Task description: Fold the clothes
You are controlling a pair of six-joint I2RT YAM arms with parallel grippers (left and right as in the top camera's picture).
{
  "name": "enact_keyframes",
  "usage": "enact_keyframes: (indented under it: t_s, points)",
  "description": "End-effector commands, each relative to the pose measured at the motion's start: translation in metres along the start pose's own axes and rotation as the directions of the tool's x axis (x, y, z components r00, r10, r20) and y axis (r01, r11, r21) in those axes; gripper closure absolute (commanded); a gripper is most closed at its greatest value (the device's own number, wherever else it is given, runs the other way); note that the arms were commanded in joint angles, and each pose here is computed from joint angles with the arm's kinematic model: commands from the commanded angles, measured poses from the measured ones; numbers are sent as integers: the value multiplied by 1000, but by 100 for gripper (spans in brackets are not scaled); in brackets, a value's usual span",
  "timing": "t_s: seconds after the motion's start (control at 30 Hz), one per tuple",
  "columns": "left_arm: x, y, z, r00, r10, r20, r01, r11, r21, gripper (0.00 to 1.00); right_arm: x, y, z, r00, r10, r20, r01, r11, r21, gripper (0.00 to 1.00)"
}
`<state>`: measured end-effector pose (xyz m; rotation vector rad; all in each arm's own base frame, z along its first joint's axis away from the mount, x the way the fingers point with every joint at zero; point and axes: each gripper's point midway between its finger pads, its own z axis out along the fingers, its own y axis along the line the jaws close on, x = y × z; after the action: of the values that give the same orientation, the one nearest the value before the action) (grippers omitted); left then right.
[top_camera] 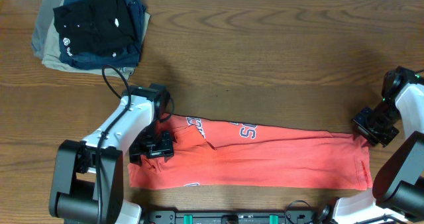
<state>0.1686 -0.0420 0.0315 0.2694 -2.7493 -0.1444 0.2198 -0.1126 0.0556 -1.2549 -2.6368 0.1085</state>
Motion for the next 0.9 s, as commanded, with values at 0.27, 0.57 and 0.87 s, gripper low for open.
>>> enact_keyframes:
  t_s: [0.27, 0.57, 0.87]
  points:
    - [-16, -5, -8, 998, -16, 62, 14, 1000, 21, 38, 0, -1, -4, 1000, -3, 24, 3, 1000, 5, 1]
    - [-19, -28, -20, 996, 28, 84, -37, 994, 107, 76, 7, 19, -5, 994, -105, -7, 104, 989, -106, 9]
    - [-11, -71, -4, 978, 152, 143, -170, 977, 131, 89, 0, 17, -1, 996, -77, 40, 79, 996, -50, 21]
